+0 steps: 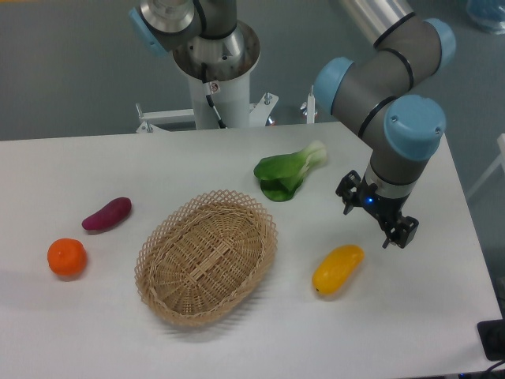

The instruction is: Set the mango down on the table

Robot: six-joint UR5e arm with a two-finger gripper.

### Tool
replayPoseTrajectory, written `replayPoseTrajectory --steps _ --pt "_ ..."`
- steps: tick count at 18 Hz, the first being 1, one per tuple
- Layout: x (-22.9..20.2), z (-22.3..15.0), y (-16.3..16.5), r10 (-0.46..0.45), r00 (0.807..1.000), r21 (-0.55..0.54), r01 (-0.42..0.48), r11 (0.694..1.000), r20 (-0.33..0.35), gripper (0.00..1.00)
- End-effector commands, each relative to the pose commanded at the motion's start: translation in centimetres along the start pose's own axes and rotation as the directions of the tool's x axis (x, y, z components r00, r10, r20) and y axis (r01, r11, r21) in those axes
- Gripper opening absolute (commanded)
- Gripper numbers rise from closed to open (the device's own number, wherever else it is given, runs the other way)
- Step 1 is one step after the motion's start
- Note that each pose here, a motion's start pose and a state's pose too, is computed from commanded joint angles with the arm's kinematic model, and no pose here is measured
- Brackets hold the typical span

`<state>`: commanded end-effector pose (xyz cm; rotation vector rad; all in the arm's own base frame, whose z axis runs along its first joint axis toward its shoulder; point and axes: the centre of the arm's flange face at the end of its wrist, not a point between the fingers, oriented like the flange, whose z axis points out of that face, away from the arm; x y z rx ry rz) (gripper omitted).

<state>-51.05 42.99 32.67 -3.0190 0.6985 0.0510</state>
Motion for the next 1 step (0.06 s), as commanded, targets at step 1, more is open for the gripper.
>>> replayPoseTrajectory --steps 1 --pt "0.04 0.07 0.0 -0.002 1.0 0.0 0.002 1.0 -0.002 1.0"
